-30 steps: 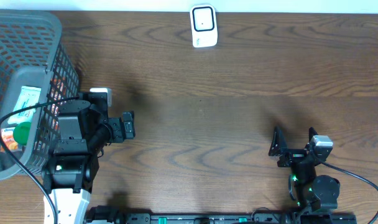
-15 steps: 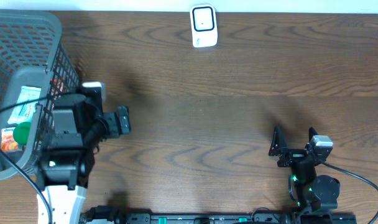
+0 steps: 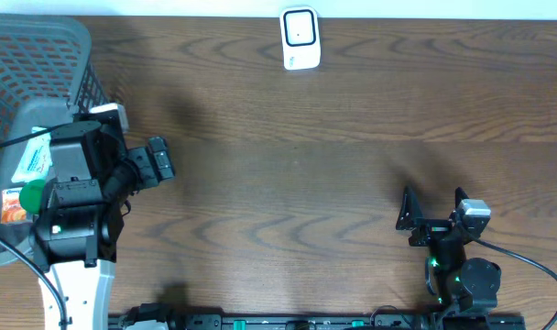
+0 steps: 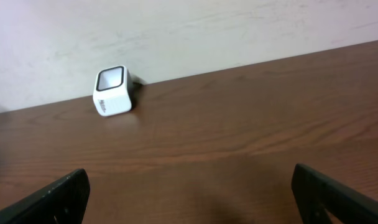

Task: Scan the item barcode
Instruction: 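Raise the left gripper and move it over the grey basket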

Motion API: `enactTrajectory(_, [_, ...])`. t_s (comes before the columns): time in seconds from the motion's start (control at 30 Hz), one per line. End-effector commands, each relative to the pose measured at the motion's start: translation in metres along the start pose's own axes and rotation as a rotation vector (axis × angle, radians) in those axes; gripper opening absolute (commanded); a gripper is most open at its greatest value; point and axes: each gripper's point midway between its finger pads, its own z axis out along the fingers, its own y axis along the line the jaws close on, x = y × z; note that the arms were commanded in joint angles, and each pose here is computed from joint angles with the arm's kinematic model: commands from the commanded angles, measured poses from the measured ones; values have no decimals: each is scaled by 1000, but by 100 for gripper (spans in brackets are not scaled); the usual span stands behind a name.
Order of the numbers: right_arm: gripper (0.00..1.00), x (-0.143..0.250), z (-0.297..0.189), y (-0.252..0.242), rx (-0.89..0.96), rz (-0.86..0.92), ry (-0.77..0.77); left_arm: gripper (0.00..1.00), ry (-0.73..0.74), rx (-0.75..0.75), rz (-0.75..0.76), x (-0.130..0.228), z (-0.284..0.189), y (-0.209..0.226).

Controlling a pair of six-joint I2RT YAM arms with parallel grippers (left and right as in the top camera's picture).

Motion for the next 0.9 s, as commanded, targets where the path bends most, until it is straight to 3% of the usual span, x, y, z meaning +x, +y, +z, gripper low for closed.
enactTrajectory(0.0, [99,3,0,5,-21,2,5,98,-5,-30,-38,-6,-3,9])
enactTrajectory(0.87, [99,3,0,5,-21,2,5,98,13,-56,-62,-25,5,18])
